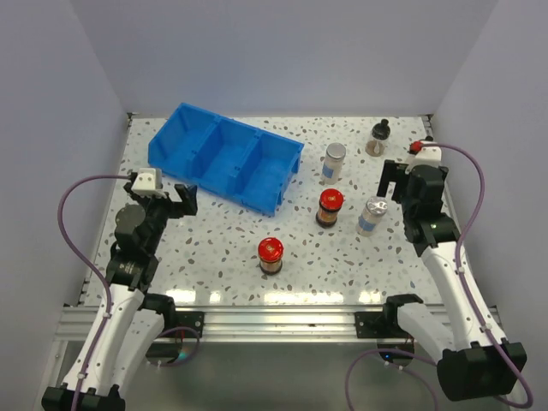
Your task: Organize the condiment bottles
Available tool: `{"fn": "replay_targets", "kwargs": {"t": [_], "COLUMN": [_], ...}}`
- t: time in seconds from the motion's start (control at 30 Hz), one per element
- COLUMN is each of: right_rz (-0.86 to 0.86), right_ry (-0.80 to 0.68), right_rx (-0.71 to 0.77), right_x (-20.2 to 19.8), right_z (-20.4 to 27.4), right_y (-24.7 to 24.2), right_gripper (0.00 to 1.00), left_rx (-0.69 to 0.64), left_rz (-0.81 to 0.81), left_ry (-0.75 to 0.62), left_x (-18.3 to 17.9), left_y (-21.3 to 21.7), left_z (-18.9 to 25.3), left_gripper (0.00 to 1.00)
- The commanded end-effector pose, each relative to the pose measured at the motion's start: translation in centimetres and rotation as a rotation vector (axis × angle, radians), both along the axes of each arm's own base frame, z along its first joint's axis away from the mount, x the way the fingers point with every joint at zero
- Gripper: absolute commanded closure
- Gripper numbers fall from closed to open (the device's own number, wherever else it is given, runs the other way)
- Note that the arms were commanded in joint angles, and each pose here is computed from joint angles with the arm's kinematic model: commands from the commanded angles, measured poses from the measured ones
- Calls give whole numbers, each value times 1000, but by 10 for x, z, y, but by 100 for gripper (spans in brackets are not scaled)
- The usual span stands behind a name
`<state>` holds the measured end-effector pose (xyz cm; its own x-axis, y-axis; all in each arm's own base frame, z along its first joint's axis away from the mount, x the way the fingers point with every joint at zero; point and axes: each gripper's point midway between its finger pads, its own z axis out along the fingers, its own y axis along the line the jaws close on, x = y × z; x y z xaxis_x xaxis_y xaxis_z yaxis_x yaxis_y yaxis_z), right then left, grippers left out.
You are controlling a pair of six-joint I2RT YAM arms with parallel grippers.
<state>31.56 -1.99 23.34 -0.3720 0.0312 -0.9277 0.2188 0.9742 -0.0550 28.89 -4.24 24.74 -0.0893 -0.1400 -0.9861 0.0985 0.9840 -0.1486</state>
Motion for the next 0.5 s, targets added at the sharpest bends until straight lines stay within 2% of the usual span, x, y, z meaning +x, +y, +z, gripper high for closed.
{"fn": "replay_targets", "kwargs": {"t": [0.0,0.07,0.17,0.2,0.23,0.3,0.33,0.37,0.47], "right_rz": [-29,10,180,262,477,696,784,804,829], "right_ry": [-116,-123,-130,-132,-145,-105,-99,-96,-57], "right_rx": [37,28,-23,-48,-100,-181,-164,-164,-178], "right_x": [4,4,5,4,0,-8,-14,-15,-15], "right_z": [38,41,46,48,49,39,39,42,33], "right_y": [-1,3,24,34,63,87,101,103,104], "right_gripper": [1,1,1,1,1,1,1,1,1], "left_rx": [10,0,-18,-25,-33,-66,-75,-99,-170], "left_rz": [-78,-93,-149,-169,-211,-269,-288,-306,-415], "left_ry": [-81,-81,-74,-65,-38,12,48,99,137], "left_x": [0,0,0,0,1,0,1,-3,-15], "left_y": [-12,-15,-25,-29,-37,-49,-52,-57,-78], "left_z": [21,22,20,18,12,5,-2,-10,-9], "left_gripper": [0,0,0,0,0,0,0,0,0]}}
